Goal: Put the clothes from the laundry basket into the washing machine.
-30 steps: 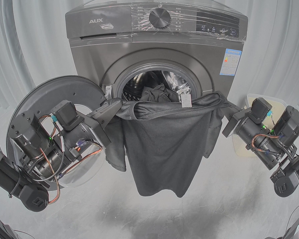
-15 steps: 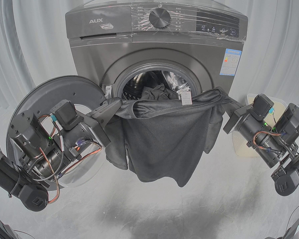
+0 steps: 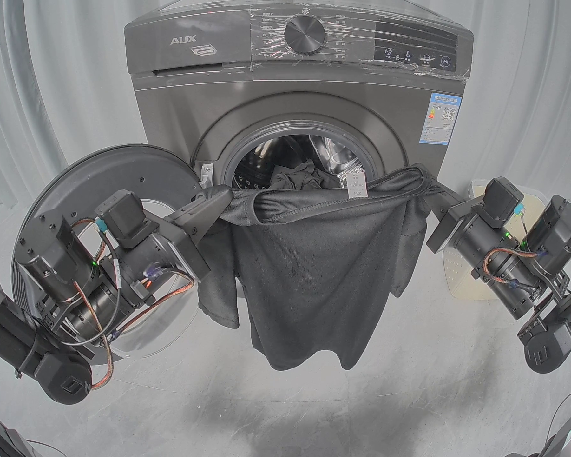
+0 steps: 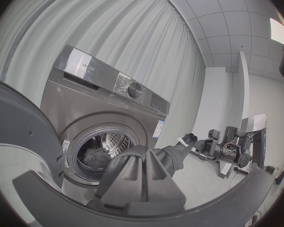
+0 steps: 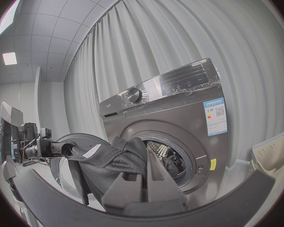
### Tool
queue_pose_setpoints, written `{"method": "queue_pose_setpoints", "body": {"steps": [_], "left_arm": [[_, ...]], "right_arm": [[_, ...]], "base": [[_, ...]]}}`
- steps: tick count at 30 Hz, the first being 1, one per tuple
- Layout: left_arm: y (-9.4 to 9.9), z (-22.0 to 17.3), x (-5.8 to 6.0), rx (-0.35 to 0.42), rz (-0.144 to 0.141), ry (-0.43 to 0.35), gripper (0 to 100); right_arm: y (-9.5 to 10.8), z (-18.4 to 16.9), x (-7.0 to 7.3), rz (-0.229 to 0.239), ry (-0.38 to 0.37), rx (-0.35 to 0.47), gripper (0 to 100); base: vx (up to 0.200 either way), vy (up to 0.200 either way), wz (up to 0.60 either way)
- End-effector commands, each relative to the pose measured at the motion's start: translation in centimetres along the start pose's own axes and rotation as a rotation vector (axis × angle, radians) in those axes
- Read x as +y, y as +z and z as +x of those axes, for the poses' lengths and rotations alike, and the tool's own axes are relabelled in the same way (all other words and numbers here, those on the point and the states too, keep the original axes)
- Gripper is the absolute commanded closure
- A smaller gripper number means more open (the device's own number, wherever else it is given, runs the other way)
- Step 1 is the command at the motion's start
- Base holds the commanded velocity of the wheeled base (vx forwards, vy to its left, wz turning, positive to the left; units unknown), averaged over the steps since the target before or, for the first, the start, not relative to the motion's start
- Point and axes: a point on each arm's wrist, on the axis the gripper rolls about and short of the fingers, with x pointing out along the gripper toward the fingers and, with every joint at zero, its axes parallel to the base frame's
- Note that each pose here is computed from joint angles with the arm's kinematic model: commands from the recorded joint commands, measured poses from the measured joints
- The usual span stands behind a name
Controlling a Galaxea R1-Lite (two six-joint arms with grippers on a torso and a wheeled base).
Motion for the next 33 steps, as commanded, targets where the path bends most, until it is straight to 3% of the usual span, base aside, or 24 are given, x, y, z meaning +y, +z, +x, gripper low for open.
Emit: {"method": "queue_pose_setpoints", "body": {"steps": [1, 7, 8, 10, 16, 19, 20, 23, 33], "left_arm": [[0.0, 0.0, 0.0, 0.001, -0.002, 0.000, 100], [-1.6, -0.7, -0.1, 0.074, -0.016, -0.004, 100], [-2.2, -0.8, 0.0, 0.097, -0.017, 0.000, 0], [-3.0, -0.3, 0.2, 0.114, -0.013, 0.008, 0], [-2.6, -0.6, -0.1, 0.105, -0.023, -0.009, 0], [-3.2, -1.3, -0.9, 0.141, -0.034, -0.029, 0], [-3.4, -2.3, -1.3, 0.168, -0.043, -0.035, 0], [-3.9, -3.0, -1.5, 0.205, -0.050, -0.056, 0], [-7.3, -1.2, -1.1, 0.297, -0.045, -0.069, 0]], "right_arm": [[-0.1, 0.0, 0.0, 0.000, 0.000, 0.002, 100], [-0.2, 0.2, 0.2, 0.003, 0.009, 0.004, 100], [-0.2, 0.2, 0.2, 0.003, 0.009, 0.003, 100], [-0.3, 0.6, 0.2, 0.004, 0.009, -0.002, 100], [-0.5, 0.7, 0.1, 0.012, -0.003, 0.004, 100], [-0.9, 1.1, -0.2, 0.024, -0.022, 0.008, 100], [-0.8, 1.6, -0.2, 0.047, -0.022, -0.004, 100], [-1.0, 1.9, 0.0, 0.067, -0.016, -0.005, 100], [-0.5, 2.6, 1.3, 0.077, 0.029, -0.032, 100]], "base": [[0.000, 0.000, 0.00], [0.000, 0.000, 0.00], [0.000, 0.000, 0.00], [0.000, 0.000, 0.00], [0.000, 0.000, 0.00], [0.000, 0.000, 0.00], [0.000, 0.000, 0.00], [0.000, 0.000, 0.00], [0.000, 0.000, 0.00]]}}
